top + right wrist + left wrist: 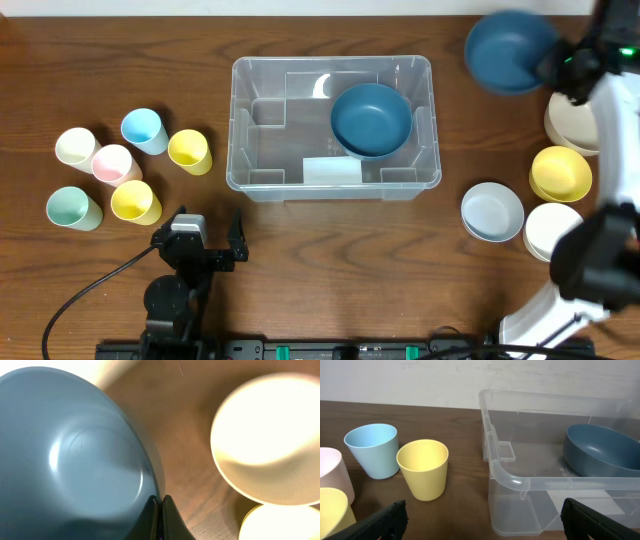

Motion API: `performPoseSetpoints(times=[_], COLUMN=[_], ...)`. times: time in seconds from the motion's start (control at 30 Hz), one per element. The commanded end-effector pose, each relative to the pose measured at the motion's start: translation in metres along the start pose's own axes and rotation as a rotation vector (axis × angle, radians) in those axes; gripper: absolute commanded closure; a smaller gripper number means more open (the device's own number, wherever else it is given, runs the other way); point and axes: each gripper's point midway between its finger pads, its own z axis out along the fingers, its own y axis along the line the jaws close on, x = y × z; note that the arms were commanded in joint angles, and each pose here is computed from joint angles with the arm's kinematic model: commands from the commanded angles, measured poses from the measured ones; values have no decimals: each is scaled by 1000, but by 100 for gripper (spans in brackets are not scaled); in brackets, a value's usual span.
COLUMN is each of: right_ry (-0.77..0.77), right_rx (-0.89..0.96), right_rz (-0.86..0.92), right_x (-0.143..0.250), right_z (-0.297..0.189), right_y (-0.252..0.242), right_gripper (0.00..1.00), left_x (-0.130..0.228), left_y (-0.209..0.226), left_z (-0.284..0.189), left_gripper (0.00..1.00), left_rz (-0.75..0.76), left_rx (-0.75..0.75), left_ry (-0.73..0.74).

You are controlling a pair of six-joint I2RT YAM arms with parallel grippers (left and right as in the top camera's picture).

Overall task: Pack container
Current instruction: 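Carry the second dark blue bowl and stack it in the first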

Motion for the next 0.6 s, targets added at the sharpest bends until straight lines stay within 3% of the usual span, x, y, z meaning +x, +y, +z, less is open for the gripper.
performPoseSetpoints(times=[0.0, 0.27, 0.57], right_ry=[-97, -30, 152], right_rx=[-175, -371, -286], right_rz=[-98, -302, -469], right_x=[-17, 41, 121], right_z=[-71, -133, -87], right_y=[42, 111, 137], right_gripper=[99, 99, 99], left_x=[14, 14, 14], left_y=[1, 1, 1], left_z=[1, 1, 1], left_gripper=[2, 2, 2], left_rz=[1, 1, 1], left_rx=[-2, -2, -2], left_ry=[43, 43, 43])
